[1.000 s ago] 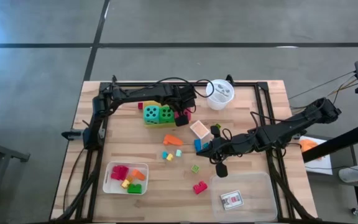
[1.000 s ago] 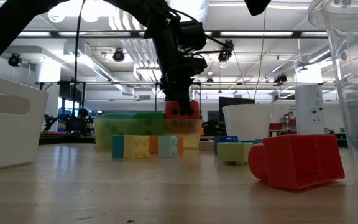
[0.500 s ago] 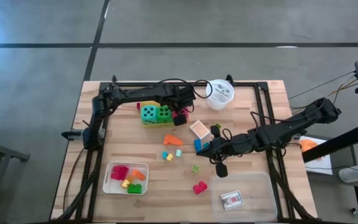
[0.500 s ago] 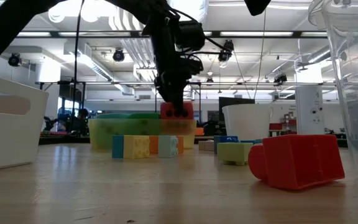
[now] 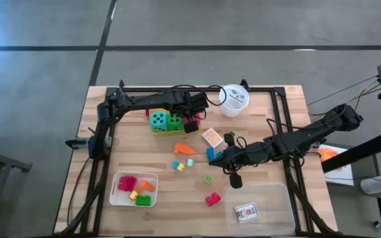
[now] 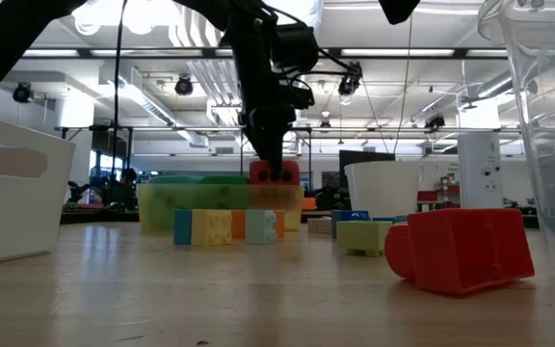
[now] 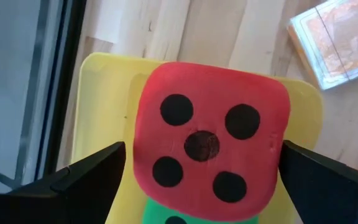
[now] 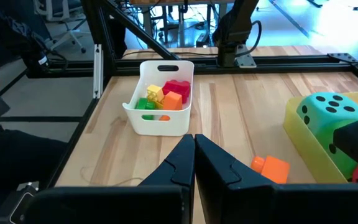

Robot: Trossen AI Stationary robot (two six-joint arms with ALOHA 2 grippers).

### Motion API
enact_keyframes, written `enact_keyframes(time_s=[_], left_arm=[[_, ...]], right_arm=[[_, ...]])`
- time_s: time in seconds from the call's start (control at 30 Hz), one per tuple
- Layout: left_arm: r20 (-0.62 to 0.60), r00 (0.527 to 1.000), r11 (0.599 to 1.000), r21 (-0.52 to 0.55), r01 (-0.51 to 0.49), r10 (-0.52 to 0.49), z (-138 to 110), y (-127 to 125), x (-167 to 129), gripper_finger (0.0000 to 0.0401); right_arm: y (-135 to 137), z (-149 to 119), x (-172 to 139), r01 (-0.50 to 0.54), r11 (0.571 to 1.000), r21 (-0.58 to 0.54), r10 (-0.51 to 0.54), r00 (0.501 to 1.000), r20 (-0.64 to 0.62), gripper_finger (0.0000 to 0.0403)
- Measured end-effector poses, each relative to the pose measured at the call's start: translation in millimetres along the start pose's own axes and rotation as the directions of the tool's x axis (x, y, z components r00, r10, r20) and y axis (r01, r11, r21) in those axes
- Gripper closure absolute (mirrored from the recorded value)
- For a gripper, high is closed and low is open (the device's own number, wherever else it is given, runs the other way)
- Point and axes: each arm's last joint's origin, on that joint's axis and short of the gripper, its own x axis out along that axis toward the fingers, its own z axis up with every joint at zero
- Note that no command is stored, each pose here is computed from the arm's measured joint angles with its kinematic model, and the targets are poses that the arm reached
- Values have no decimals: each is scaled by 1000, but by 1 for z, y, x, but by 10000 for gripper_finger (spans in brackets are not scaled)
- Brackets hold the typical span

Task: Pick & Place Toys
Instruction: Put the pink die into the yellow bin

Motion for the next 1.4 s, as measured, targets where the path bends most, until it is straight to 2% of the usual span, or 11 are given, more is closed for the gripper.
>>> enact_keyframes(time_s=[0.27, 0.57, 0.87, 1.13, 1.27, 1.4], left_arm=[[17, 1000, 999, 33, 3, -4, 0, -5, -7, 1], [65, 998, 1000, 25, 0, -2, -2, -2, -28, 1], [83, 997, 1000, 16, 0, -1, -2, 0, -34, 1], [91, 996, 999, -53, -5, 10, -1, 0, -35, 1], [92, 995, 991, -131, -33, 45, -1, 2, -35, 1], [96, 992, 987, -147, -68, 83, -1, 3, -36, 1]], right_arm=[[0, 0, 0, -1, 1000, 0, 1, 1000, -1, 394], [0, 0, 0, -1, 1000, 0, 1, 1000, -1, 394], [0, 0, 0, -1, 1000, 0, 1, 1000, 0, 394], [0, 0, 0, 0, 1000, 0, 0, 1000, 0, 394], [0, 0, 0, 0, 1000, 1, 0, 1000, 0, 394], [0, 0, 0, 0, 1000, 0, 0, 1000, 0, 394]])
